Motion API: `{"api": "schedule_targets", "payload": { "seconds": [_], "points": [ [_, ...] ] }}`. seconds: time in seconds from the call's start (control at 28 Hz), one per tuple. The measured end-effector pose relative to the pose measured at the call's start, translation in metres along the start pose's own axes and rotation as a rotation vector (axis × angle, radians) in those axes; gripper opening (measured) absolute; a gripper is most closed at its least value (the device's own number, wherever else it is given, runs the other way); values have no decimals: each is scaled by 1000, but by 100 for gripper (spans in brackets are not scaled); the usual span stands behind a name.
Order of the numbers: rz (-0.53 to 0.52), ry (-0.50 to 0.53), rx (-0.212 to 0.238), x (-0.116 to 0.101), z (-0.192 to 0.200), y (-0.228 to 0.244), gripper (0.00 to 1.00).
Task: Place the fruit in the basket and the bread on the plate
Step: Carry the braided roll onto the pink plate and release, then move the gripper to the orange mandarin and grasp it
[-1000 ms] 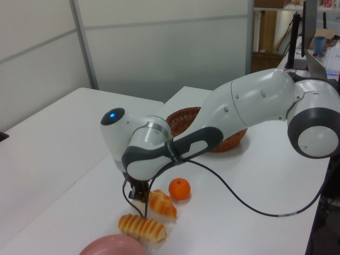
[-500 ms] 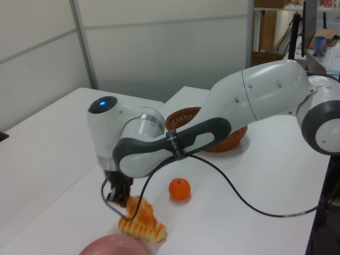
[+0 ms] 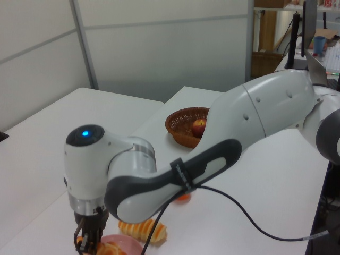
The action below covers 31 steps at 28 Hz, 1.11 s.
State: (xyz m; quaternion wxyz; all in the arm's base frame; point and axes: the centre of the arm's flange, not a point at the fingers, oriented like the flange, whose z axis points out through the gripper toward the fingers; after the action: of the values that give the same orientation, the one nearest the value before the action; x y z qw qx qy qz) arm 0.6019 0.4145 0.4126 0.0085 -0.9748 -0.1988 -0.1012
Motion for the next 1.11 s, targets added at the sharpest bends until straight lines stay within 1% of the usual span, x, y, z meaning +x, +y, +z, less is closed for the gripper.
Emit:
{"api": "schedule_targets", "payload": {
  "seconds": [0.07, 0.14, 0.25, 0.29, 0.32, 0.36, 0.46, 0.5, 0.54, 0.61, 0.64, 0.68, 0.71, 0.79, 0.82, 0.93, 1.0, 1.11],
  "points": [
    [-3, 16, -14, 2, 9, 1, 22],
    [-13, 24, -38, 3, 20, 5, 24],
    [-9, 24, -64, 3, 30, 7, 34],
    [-2, 25, -68, 3, 32, 8, 37],
    [6, 26, -71, 3, 32, 8, 44],
    [10, 27, -72, 3, 32, 8, 45],
    [29, 40, -72, 6, 24, 10, 56],
    [38, 49, -74, 7, 18, 14, 63],
    [46, 54, -74, 8, 14, 17, 64],
    [67, 62, -73, 10, 4, 26, 71],
    [77, 67, -73, 11, -1, 32, 78],
    [94, 75, -74, 13, -9, 42, 83],
    [105, 78, -76, 14, -13, 49, 85],
    [133, 78, -87, 16, -22, 69, 91],
    [156, 72, -98, 16, -27, 86, 98],
    [209, 36, -127, 14, -31, 125, 100],
    [236, -22, -156, 7, -29, 162, 100],
    [221, -120, -184, -5, -24, 200, 100]
  ]
}}
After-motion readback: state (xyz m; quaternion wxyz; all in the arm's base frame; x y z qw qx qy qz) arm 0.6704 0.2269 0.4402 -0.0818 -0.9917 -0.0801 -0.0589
